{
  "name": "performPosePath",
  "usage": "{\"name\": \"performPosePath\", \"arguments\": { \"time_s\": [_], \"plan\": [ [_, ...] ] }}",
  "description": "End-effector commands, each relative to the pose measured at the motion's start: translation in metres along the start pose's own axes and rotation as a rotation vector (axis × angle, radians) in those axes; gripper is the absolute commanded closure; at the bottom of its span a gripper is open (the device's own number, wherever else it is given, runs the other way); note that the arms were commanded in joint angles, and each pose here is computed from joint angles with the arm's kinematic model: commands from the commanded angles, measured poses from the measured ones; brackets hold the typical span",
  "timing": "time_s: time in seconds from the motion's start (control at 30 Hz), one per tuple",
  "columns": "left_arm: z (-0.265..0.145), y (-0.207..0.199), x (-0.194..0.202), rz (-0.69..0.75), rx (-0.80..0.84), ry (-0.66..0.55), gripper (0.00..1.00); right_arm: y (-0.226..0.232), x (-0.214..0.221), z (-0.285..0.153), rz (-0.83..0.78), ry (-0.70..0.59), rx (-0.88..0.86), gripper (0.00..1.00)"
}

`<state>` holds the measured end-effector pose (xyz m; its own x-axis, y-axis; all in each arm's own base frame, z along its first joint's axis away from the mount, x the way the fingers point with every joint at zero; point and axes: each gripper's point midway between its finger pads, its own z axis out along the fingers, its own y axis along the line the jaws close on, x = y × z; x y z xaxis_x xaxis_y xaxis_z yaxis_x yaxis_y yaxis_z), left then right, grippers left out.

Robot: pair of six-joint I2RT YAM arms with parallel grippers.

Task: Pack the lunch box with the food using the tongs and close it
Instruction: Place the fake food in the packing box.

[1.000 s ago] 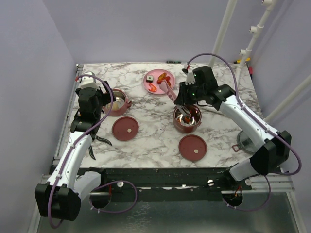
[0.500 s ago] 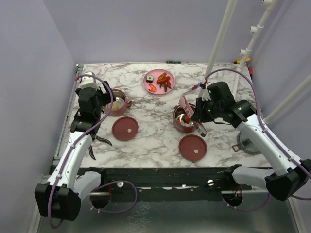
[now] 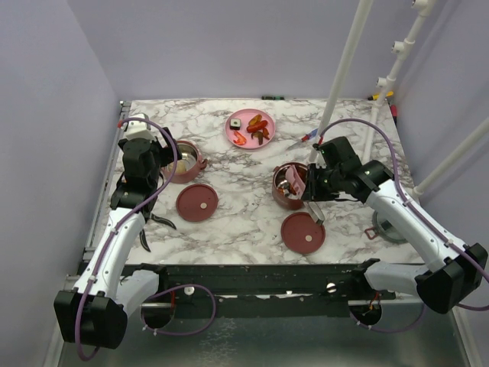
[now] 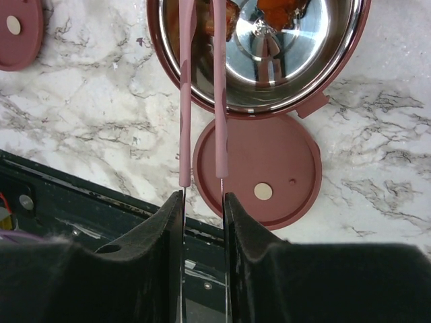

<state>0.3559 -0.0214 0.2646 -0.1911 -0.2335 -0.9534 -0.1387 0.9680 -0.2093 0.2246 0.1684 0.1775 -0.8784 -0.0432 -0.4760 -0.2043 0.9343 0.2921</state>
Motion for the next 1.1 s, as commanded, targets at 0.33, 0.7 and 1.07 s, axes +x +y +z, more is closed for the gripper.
{"name": "performPosePath", "arguments": {
  "time_s": [0.33,0.7,1.07],
  "plan": [
    [-0.002,0.001,-0.007,-0.007,0.004,-0.029,0.12,-0.002,-0.006,-0.002,0.001,-0.024,0.021,0.63],
    [-0.004,0.004,-0.009,-0.010,-0.011,-0.040,0.12,0.031,-0.037,-0.026,-0.064,-0.121,-0.128,0.64],
    [-0.003,0.004,-0.007,-0.008,-0.012,-0.034,0.12,0.074,-0.122,0.028,-0.110,-0.229,-0.231,0.65]
  ]
}}
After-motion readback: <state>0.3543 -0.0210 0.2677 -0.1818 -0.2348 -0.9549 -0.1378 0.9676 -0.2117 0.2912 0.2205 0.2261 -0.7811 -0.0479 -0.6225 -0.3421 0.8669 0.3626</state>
